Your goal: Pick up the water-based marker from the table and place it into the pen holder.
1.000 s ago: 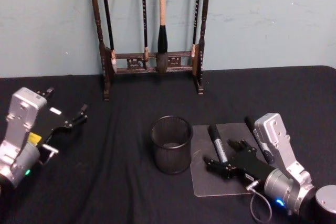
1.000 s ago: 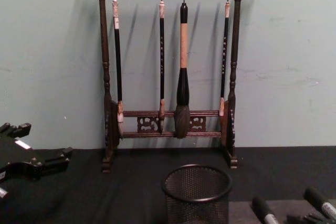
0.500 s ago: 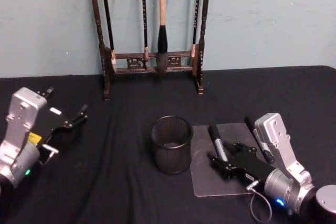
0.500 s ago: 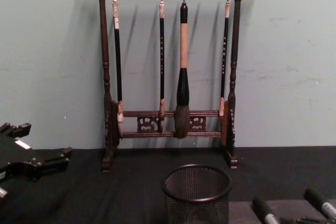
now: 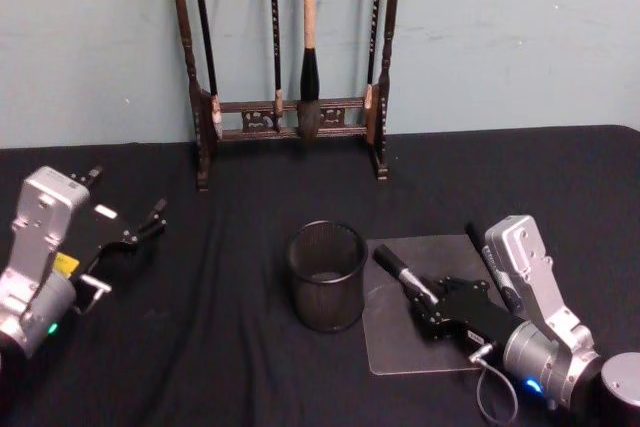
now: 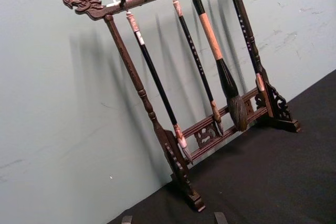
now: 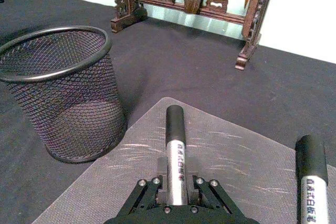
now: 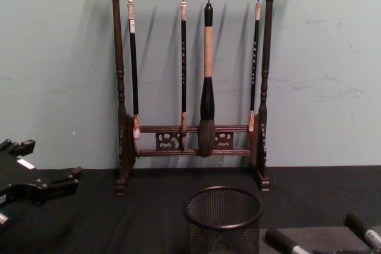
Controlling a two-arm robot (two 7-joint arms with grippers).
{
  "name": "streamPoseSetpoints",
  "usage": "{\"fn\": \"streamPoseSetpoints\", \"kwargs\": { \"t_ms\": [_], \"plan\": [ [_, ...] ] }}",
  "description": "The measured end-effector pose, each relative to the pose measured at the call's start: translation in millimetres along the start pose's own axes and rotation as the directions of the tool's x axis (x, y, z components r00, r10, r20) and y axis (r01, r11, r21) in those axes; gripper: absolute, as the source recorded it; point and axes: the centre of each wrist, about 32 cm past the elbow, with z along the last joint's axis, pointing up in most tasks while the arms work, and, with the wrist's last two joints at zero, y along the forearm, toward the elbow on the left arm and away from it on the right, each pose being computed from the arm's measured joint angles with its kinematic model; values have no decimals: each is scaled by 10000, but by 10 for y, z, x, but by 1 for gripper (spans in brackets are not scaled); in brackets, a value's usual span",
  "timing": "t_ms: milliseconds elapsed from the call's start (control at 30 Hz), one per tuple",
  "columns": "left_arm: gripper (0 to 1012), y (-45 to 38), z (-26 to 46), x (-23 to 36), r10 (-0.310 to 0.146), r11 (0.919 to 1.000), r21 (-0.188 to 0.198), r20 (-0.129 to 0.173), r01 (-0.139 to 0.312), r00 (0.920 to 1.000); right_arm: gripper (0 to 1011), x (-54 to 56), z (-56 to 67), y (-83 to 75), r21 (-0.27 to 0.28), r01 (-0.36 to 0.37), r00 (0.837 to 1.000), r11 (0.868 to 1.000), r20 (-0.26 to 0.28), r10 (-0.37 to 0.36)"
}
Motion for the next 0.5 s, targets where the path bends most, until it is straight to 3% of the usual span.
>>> {"fn": "streamPoseSetpoints", "kwargs": {
  "t_ms": [300,500],
  "plan": [
    [1009,0,0,0,0,10000,0,0,0,10000,209,19,18,-30,312,-45,9999,9995,-89,48],
    [1009,0,0,0,0,10000,0,0,0,10000,209,36,23,-86,1118,32,10000,9937,3,-33]
  ]
}}
